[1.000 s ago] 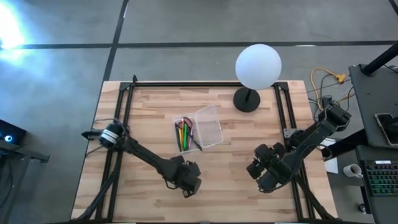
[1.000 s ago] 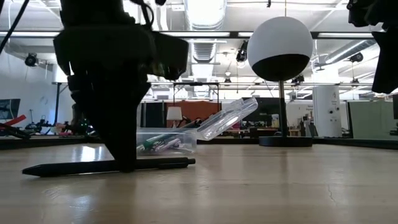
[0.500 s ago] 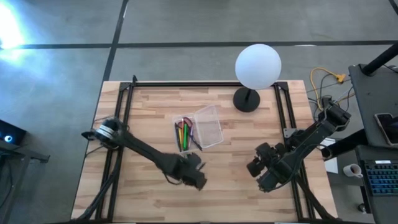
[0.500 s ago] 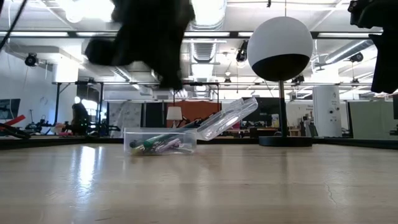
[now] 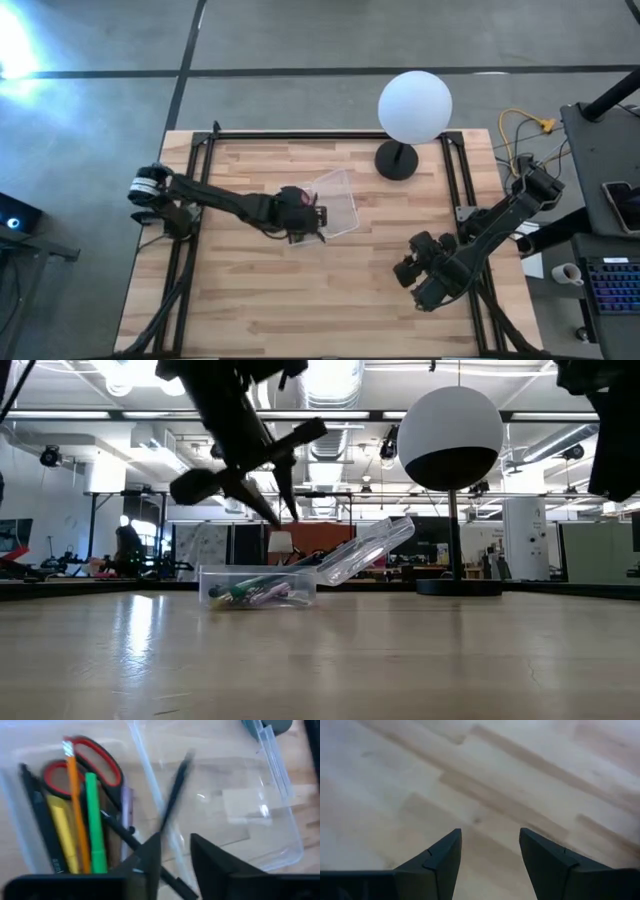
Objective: Pick & place school supplies into a supply box
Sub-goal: Put the black pen into the transparent supply box, then adjust the black pen on the transparent supply box
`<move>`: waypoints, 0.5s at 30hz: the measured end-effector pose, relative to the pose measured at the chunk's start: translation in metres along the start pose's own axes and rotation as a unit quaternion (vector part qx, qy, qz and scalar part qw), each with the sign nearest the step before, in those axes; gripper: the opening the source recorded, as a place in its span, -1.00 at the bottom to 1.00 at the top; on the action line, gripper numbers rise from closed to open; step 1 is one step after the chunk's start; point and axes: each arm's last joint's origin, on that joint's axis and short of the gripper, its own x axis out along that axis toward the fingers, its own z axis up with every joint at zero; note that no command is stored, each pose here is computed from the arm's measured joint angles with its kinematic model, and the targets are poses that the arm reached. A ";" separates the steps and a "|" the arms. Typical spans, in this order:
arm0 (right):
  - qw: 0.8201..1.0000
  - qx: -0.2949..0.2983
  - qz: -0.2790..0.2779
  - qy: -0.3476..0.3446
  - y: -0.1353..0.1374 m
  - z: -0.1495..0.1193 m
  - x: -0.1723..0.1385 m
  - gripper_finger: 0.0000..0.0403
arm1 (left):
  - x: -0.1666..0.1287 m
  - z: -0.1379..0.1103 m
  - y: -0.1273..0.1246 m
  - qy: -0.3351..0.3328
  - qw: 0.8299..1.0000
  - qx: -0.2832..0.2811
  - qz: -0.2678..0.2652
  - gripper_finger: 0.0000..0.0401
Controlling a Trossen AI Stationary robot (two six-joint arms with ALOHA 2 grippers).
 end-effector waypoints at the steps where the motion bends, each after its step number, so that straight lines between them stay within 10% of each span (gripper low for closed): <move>1: 1.000 -0.008 0.012 0.003 0.003 0.000 -0.001 -0.05 | 0.004 0.003 0.003 0.011 1.000 -0.008 -0.002 -0.51; 9: 0.974 -0.101 0.201 -0.015 0.054 0.028 -0.002 -0.05 | -0.025 0.012 0.020 -0.028 0.999 0.022 -0.012 -0.19; 15: 0.955 -0.075 0.287 -0.029 0.073 0.102 0.024 -0.14 | -0.056 0.018 0.045 -0.037 0.997 0.063 -0.035 -0.18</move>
